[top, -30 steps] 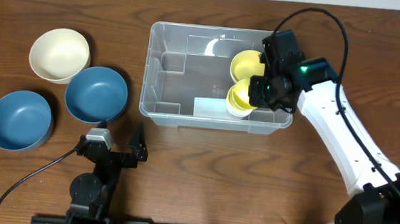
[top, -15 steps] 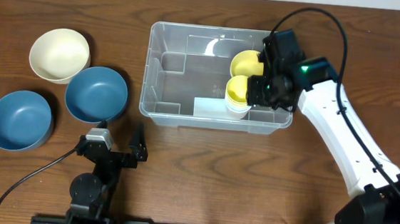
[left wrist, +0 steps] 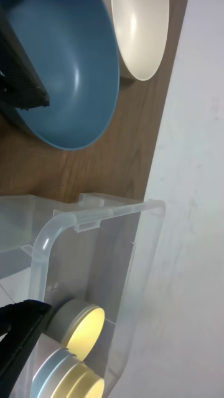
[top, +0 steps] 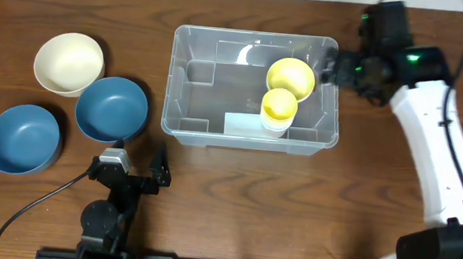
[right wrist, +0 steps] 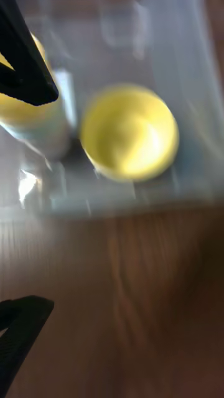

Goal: Pack container

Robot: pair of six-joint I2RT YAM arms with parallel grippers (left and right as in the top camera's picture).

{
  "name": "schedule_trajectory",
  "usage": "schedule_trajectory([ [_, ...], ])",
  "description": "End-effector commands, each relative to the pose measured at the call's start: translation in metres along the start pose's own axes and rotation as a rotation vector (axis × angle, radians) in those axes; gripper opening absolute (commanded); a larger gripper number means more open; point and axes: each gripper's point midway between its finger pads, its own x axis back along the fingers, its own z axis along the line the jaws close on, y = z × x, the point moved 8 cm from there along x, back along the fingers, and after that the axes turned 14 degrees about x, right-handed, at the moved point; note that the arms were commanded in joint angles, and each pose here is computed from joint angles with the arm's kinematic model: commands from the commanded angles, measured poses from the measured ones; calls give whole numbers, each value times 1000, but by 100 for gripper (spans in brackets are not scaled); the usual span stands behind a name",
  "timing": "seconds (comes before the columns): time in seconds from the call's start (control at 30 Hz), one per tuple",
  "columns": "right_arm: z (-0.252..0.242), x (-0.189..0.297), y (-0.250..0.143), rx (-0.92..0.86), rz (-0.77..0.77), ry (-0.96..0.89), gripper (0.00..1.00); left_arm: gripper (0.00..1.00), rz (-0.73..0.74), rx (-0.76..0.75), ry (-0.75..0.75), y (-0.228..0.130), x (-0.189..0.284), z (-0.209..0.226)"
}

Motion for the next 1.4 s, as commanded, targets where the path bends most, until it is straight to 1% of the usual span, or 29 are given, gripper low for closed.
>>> schedule_trajectory([
  [0.0, -49, 4, 9, -189, -29, -105, 99, 98, 36, -19, 31, -9, -1, 7],
  [0.23, -122, 1, 4, -425, -23, -194, 99, 98, 36, -19, 31, -9, -1, 7],
  [0.33, -140, -3, -2, -469, -4, -218, 99, 98, 36, -19, 31, -9, -1, 7],
  [0.53, -146, -9, -11, -487, 41, -229, 99, 98, 35, -20, 32, -9, -1, 7],
  [0.73, -146, -9, -11, -487, 40, -229, 99, 98, 34, -19, 35, -9, -1, 7],
  [0.83, -146, -9, -11, -487, 40, -229, 99, 98, 51, 11, -26, -9, -1, 1],
  [0.93, -146, -9, -11, -487, 40, -229, 99, 98, 87, 71, -55, -3, 4, -8],
  [1.0, -146, -9, -11, -487, 40, -229, 99, 98, 113, 115, -50, 6, 11, -14],
  [1.1, -146, -9, -11, -487, 40, -229, 99, 98, 140, 125, 1, 26, 24, -24],
  [1.27, -146, -9, -11, -487, 40, -229, 99, 98, 151, 112, 196, 74, 40, -36],
  [1.37, -146, -9, -11, -487, 40, -229, 99, 98, 201, 95, 320, 103, 37, -45],
])
